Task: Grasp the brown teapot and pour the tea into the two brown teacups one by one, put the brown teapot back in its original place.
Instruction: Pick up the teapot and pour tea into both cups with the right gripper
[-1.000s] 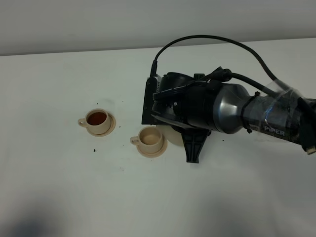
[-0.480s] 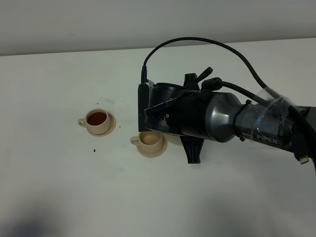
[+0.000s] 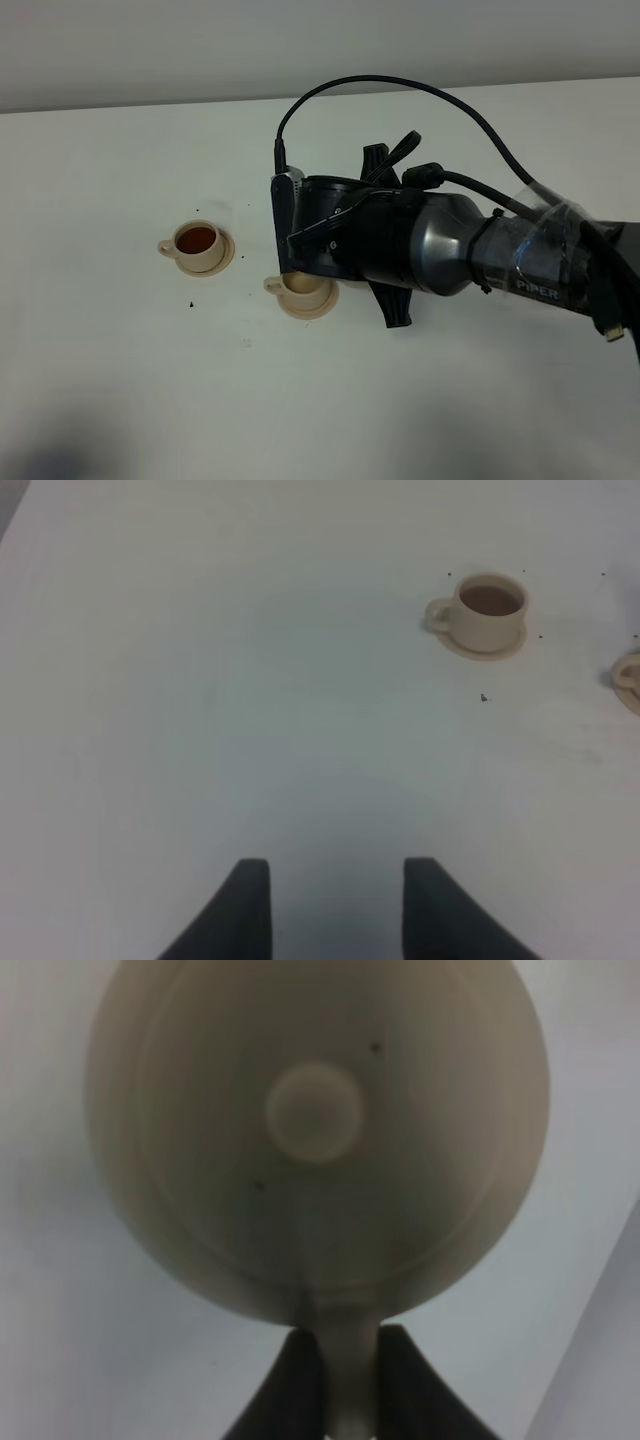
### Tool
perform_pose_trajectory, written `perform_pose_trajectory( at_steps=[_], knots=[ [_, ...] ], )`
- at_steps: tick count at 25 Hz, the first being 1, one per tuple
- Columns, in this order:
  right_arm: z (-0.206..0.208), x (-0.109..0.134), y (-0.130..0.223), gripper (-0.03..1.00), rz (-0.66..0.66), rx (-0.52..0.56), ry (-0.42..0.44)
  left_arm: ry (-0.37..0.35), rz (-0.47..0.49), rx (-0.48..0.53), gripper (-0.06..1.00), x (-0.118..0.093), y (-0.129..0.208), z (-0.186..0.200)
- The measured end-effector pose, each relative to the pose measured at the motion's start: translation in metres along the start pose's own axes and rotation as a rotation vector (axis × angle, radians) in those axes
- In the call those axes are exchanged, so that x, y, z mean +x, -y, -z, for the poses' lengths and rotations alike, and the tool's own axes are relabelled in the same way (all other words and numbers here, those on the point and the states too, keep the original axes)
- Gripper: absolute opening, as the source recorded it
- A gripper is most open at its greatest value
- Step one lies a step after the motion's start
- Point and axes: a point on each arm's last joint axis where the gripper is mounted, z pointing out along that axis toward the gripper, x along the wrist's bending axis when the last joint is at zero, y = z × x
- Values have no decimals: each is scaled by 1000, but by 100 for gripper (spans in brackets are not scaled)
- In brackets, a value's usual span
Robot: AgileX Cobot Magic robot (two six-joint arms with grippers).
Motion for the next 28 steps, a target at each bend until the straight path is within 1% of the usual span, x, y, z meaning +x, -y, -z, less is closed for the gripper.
perform_pose_trajectory(
  at_steps=[8, 16, 28],
  knots=[
    [-5, 7, -8, 13, 59, 16, 17, 0, -1, 0, 36, 0, 0, 0],
    [-6, 8, -7, 13, 79, 51, 28, 0, -1, 0, 36, 0, 0, 0],
    [3, 10, -14, 13, 145, 59, 101, 0, -1, 0, 36, 0, 0, 0]
  ],
)
